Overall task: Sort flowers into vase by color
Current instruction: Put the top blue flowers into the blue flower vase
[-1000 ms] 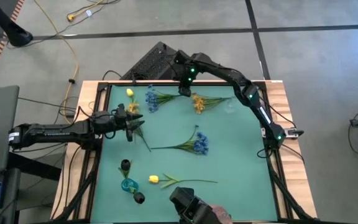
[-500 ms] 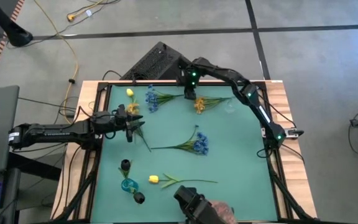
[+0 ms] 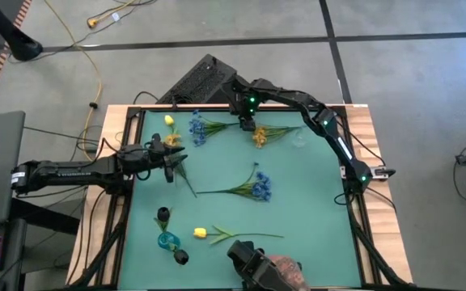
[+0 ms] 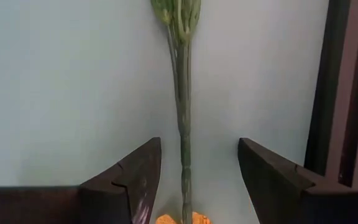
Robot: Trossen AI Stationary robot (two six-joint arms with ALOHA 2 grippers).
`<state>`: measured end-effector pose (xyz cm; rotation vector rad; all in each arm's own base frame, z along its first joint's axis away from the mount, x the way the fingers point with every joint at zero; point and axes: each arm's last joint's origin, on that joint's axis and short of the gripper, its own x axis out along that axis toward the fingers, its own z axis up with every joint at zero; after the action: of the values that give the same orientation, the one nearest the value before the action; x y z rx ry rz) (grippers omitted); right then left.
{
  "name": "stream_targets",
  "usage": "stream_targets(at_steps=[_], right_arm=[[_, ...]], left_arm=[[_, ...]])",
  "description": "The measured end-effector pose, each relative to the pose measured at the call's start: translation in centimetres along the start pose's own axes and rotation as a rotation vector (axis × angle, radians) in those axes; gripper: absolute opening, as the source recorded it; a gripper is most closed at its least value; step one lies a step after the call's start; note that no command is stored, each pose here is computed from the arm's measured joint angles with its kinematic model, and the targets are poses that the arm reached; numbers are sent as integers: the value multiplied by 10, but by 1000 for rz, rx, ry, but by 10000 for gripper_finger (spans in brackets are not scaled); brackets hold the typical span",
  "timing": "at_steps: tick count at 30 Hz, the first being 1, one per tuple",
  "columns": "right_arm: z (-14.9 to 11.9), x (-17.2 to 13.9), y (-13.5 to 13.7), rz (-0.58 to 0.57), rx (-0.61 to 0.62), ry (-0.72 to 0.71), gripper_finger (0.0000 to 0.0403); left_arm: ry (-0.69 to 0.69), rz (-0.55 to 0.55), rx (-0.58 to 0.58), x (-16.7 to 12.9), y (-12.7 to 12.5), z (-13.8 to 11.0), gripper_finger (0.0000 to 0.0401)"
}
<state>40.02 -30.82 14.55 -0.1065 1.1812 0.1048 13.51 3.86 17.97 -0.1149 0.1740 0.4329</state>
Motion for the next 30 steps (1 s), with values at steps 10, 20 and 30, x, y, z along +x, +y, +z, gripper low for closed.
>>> stream_targets(at_steps=[10, 20, 30], right_arm=[[0, 1, 6, 29, 11, 35, 139], [3, -20, -1, 41, 134, 5, 34], [8, -83, -34, 103, 314, -300, 27]], left_arm=[[-8, 7, 26, 0, 0, 1, 143], [-8, 7, 21, 0, 0, 1, 143], [-9, -3, 10, 0, 0, 1, 143]])
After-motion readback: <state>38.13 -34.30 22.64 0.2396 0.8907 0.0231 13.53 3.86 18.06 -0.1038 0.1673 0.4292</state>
